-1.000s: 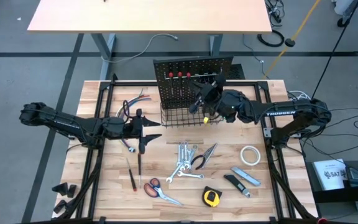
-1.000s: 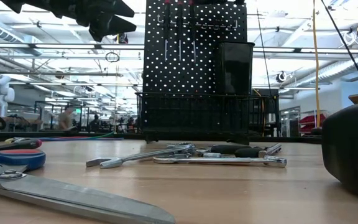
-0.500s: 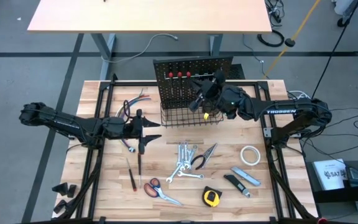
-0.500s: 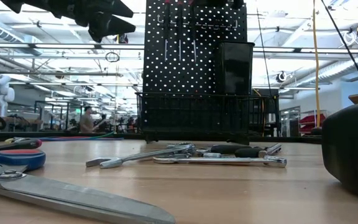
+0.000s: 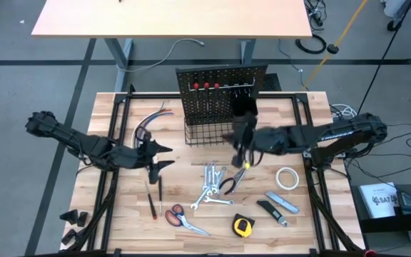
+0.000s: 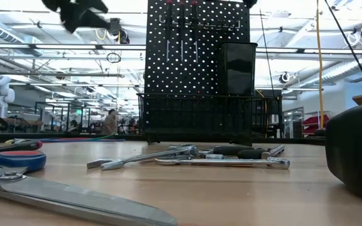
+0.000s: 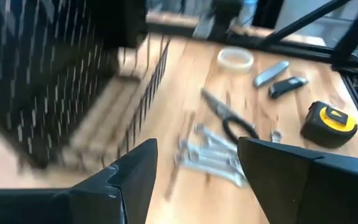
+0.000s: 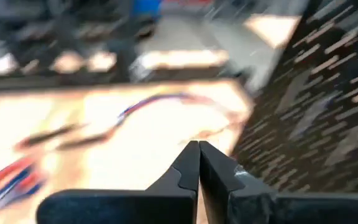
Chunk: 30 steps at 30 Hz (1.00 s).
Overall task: Hang tools onto peg board
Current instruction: Hang the nut driver on the pegboard
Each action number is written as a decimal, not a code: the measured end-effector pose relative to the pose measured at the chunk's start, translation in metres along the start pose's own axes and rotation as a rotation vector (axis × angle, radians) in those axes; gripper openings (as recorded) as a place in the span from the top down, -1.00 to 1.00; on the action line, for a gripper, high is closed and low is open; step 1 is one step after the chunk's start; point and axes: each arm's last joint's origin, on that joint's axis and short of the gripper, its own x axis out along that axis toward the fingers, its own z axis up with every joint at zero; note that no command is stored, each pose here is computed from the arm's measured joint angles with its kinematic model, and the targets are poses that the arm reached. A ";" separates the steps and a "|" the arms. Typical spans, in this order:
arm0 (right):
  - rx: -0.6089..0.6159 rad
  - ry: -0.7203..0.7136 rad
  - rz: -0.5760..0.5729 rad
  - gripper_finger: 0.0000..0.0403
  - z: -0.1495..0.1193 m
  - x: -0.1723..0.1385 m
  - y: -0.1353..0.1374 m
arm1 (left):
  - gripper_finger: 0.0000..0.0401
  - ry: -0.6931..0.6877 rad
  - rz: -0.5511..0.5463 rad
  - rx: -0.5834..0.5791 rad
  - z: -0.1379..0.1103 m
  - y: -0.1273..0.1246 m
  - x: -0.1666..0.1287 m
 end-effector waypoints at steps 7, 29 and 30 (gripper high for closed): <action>0.012 0.173 0.095 1.00 -0.032 0.016 0.041 | -0.15 0.336 0.090 -0.324 -0.036 -0.004 0.010; -0.028 0.237 0.198 1.00 -0.058 0.055 0.068 | -0.15 0.812 0.303 -0.532 -0.103 -0.033 0.055; -0.030 0.237 0.197 1.00 -0.058 0.055 0.068 | -0.15 0.818 0.310 -0.525 -0.106 -0.034 0.057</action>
